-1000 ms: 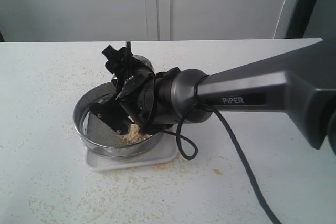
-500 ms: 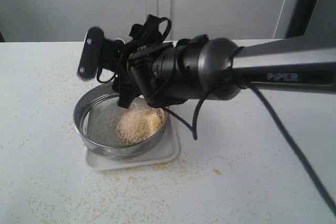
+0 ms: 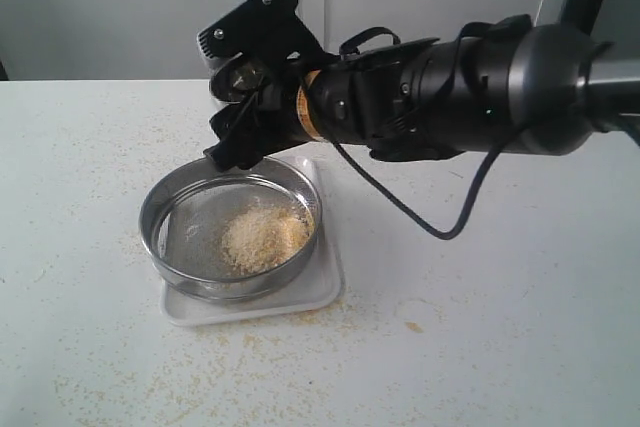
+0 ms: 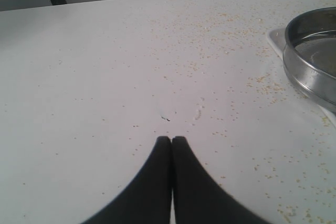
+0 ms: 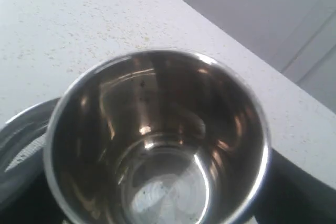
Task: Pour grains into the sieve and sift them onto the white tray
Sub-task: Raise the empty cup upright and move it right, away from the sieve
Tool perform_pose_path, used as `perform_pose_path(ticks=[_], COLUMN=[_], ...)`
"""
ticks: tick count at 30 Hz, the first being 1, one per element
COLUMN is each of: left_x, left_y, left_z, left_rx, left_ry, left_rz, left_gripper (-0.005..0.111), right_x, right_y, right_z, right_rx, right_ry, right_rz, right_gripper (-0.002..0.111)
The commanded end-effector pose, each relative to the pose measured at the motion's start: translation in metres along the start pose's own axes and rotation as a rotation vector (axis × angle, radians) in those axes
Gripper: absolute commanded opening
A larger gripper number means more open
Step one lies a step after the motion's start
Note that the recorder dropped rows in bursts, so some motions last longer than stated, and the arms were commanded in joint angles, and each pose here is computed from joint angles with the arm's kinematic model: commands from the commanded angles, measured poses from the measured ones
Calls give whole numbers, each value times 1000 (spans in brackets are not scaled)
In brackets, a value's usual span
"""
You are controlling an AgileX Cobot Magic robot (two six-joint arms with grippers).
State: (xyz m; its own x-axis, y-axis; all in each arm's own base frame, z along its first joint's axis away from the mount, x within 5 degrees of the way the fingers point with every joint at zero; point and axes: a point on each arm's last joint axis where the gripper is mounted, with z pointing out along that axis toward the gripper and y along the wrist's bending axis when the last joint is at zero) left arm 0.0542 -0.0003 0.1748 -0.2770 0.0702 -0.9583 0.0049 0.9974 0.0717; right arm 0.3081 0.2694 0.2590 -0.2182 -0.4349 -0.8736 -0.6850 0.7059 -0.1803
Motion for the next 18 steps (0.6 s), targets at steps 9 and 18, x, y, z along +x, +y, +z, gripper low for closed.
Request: perform_pose_path(ticks=[9,18], left_x=[1,1], left_y=[0,0], left_z=[0,0], left_rx=[5,5], left_ry=[-2,-2], left_rz=[-7,-7], left_gripper=[0,0], right_x=[15,12], right_y=[-20,-20], right_z=[-41,-71], right_rx=[-209,-383], right_ry=[-76,-180], right_rz=[64,69], right_gripper=[0,0])
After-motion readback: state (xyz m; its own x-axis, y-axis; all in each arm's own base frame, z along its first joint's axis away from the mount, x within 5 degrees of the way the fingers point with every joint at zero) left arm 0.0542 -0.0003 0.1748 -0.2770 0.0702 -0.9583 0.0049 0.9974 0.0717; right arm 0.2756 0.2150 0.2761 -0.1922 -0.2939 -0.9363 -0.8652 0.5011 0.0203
